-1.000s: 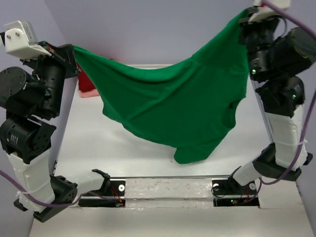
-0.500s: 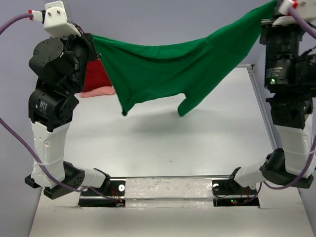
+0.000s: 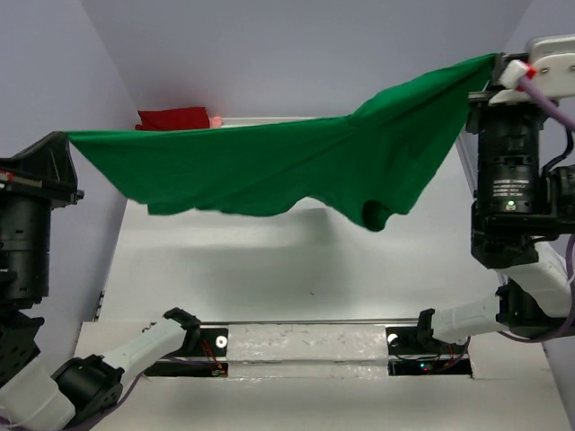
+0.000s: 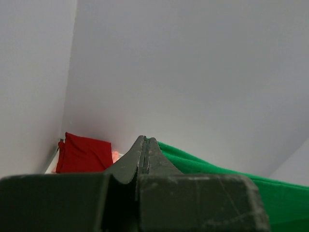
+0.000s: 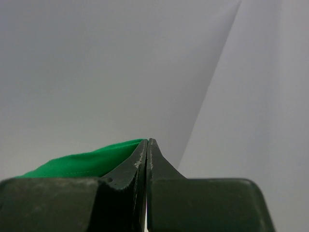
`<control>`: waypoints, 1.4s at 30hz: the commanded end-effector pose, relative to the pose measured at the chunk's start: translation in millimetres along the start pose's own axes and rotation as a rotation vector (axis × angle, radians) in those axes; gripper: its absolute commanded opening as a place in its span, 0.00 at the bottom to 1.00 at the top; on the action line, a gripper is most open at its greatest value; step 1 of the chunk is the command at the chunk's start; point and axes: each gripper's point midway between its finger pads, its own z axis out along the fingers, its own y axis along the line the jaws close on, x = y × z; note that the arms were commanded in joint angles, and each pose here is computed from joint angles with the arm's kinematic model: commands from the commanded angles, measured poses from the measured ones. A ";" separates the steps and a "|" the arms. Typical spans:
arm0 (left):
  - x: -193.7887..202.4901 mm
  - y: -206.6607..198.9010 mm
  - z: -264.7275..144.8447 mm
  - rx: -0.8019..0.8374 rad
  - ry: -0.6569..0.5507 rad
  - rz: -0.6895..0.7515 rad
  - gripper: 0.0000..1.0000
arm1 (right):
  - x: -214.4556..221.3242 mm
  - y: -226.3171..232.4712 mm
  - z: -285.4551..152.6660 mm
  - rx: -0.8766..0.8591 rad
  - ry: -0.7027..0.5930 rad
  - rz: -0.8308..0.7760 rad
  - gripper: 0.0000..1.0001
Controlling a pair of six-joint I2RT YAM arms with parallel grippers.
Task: Fold and stack the t-shirts
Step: Flatten out the tshirt
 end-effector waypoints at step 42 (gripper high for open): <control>139.0 -78.2 235.8 0.035 0.206 0.133 0.00 | 133.3 61.1 159.2 -0.122 0.100 0.017 0.00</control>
